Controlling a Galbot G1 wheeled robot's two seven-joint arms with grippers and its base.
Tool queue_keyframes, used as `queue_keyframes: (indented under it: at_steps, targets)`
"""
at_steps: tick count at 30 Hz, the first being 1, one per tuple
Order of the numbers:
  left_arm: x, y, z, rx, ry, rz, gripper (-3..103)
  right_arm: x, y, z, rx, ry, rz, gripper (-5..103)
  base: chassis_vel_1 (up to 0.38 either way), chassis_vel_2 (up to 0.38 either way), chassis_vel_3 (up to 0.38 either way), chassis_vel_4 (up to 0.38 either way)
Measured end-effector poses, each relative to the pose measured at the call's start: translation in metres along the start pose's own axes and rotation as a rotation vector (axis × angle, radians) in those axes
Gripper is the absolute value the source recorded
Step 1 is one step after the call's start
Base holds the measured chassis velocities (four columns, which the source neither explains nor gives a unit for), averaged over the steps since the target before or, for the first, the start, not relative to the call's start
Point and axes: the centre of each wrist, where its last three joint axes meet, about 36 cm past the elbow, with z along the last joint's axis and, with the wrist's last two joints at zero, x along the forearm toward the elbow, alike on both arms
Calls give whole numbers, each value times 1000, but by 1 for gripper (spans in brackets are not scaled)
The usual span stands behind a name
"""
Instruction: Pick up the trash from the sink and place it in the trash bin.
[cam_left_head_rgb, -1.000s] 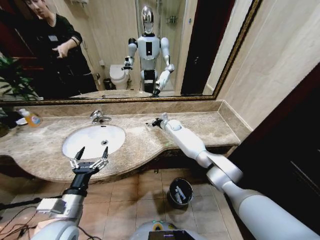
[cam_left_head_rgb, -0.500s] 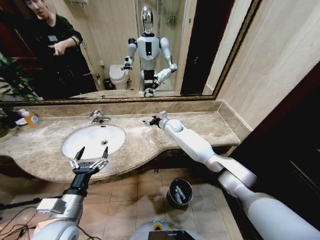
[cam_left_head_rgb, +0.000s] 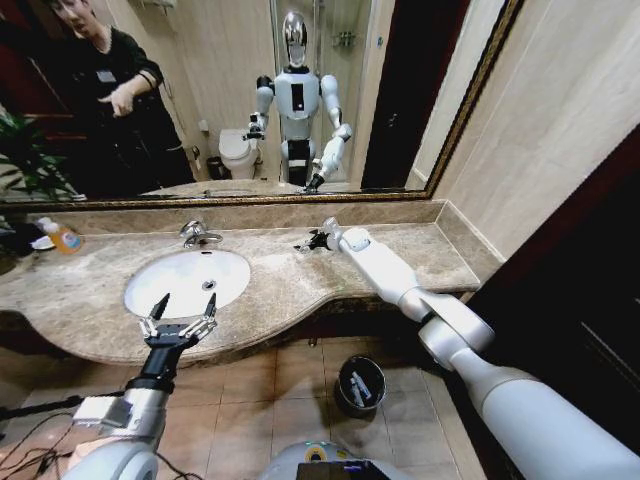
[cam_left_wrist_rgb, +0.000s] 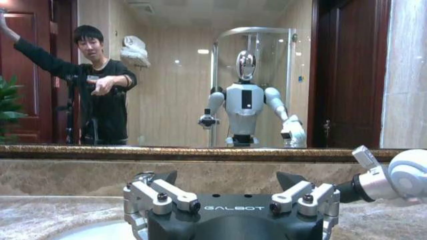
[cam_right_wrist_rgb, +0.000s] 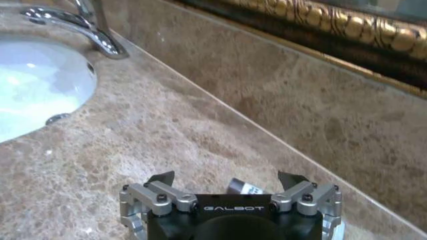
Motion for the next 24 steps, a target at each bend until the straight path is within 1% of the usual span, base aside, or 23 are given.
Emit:
queue_keyframes:
  at_steps: [1, 2, 6, 8, 13, 20, 21, 24]
  targets:
    - [0, 0, 0, 0, 0, 0, 100, -1, -1, 0, -6, 6, 2, 100, 0, 0, 0, 0]
    - [0, 0, 0, 0, 0, 0, 100, -2, -2, -1, -16, 16, 6, 103, 0, 0, 0, 0]
    - [0, 0, 0, 0, 0, 0, 100, -3, -6, -2, -37, 38, 13, 97, 0, 0, 0, 0]
    - [0, 0, 0, 0, 0, 0, 100, -3, -8, -2, -42, 42, 11, 99, 0, 0, 0, 0]
    - [0, 0, 0, 0, 0, 0, 100, -3, -12, 2, -36, 68, 8, 100, 0, 0, 0, 0]
    - [0, 0, 0, 0, 0, 0, 100, -5, -11, 2, -33, 78, 9, 100, 0, 0, 0, 0]
    - [0, 0, 0, 0, 0, 0, 100, -6, -10, 2, -34, 78, 10, 102, 0, 0, 0, 0]
    - [0, 0, 0, 0, 0, 0, 100, -9, -6, 2, -37, 78, 16, 100, 0, 0, 0, 0]
